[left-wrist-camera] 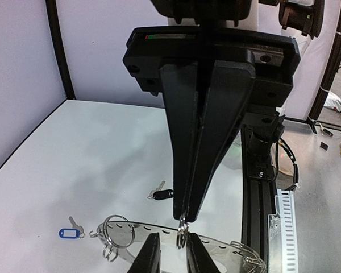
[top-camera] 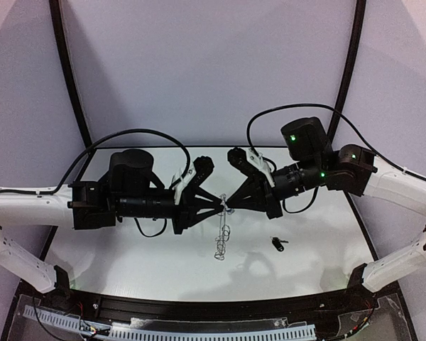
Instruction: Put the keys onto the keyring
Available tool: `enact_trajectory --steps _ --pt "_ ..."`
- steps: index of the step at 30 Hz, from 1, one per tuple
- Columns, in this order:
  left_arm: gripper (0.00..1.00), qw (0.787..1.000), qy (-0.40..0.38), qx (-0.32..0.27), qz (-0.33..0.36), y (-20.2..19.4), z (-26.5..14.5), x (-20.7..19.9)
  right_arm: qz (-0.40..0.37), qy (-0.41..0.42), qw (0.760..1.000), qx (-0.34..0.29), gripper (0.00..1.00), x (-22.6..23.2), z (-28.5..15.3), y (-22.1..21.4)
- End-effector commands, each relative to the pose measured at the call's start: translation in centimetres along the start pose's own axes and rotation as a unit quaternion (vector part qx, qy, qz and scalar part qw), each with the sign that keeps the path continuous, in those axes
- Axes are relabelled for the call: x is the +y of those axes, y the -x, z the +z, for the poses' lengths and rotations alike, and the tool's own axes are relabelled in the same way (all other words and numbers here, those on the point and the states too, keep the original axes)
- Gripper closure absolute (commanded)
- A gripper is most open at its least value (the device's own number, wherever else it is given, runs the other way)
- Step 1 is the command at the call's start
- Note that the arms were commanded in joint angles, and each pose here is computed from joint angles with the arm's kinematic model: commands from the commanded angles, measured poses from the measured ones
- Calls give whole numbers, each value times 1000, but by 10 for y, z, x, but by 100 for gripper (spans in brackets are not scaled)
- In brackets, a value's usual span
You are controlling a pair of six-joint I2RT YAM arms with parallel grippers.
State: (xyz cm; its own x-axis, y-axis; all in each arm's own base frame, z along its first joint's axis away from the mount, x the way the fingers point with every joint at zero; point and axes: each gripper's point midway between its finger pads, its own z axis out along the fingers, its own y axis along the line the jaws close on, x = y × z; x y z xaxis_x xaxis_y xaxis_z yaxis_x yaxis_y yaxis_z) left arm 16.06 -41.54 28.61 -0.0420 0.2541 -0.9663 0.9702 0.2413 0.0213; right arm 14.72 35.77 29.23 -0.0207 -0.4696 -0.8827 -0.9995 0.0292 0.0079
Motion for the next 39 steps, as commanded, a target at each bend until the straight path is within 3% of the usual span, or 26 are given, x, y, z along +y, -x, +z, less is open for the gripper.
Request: enact_trajectory --steps 1,13,17,21,26,31,33,37,39 --pt "84 1000 -3 -9 2 11 -6 -2 -14 8 1000 -20 100 5 -1 16" --pt "87 1000 -4 -3 3 10 -4 -2 -18 21 1000 -13 100 11 5 17" --pt "98 1000 -4 0 4 9 -5 -2 -18 20 1000 -8 100 11 6 16" --pt "99 1000 -2 2 6 8 -7 -2 -17 18 1000 3 100 10 7 13" --pt "99 999 47 6 -14 4 -8 15 -13 18 1000 20 100 9 8 9" --pt "99 999 37 -22 4 -5 -10 10 -24 28 999 -17 50 16 1 22" --pt "99 998 29 -49 17 -5 -12 6 -32 13 998 -46 38 15 -7 31" --pt "99 995 7 -94 28 -9 -15 -4 -21 -58 993 -101 4 5 -31 42" --pt "99 993 -9 -111 25 -12 -17 -10 1 -110 987 -119 2 -7 -45 41"
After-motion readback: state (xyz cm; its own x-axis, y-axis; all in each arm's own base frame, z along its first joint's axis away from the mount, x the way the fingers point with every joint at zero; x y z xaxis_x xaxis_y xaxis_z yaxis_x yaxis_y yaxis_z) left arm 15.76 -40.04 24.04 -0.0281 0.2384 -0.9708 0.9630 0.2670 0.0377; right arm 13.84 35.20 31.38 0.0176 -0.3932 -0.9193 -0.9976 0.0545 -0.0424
